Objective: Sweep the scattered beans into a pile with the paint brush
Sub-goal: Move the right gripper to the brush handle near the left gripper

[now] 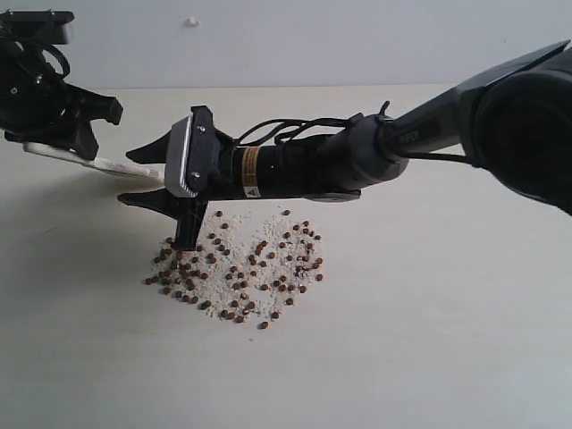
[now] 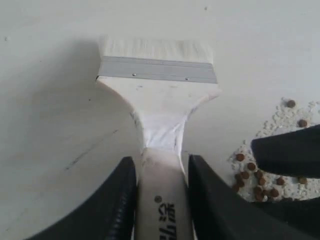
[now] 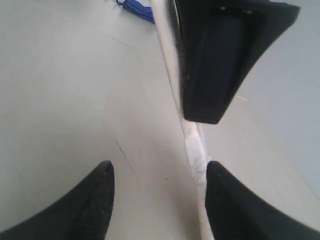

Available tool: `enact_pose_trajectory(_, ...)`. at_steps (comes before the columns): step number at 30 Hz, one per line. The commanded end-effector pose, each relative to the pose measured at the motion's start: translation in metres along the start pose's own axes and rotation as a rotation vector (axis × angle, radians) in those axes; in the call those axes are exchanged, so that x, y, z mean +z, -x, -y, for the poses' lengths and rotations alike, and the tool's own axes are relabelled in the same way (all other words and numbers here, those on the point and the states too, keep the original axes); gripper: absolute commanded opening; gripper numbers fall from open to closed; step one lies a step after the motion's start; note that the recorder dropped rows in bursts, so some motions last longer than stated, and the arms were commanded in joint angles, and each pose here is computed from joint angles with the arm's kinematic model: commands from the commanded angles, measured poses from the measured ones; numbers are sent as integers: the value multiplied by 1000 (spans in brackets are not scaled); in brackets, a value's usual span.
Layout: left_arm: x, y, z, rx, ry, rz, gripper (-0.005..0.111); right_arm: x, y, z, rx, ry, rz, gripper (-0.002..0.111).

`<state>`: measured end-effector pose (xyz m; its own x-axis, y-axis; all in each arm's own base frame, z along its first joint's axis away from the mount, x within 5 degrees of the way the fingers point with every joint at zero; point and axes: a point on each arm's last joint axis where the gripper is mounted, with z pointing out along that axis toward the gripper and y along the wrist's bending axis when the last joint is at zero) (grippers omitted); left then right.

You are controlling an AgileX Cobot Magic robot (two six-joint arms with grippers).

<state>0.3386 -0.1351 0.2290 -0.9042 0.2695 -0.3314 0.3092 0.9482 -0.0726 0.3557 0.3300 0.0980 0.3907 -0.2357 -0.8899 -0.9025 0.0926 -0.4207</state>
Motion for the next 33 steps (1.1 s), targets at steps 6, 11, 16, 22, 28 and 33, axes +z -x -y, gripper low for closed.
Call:
enact_pose_trajectory(6,-6,3,4,5,-30,32,0,21,0,12,102,-53,42,52)
enact_pose_trajectory(11,-6,4,10,10,-98,37,0,25,-7,12,114,-54,44,52)
enact_pose_trajectory(16,-7,5,12,5,-116,47,0,26,-11,10,142,-51,43,52)
enact_pose_trajectory(22,-7,5,14,2,-144,50,0,26,-11,12,156,-67,48,52)
enact_pose_trajectory(28,-7,5,17,4,-170,53,0,26,-11,12,158,-71,49,51)
enact_pose_trajectory(33,-7,5,17,4,-170,53,0,26,-11,12,158,-71,49,38)
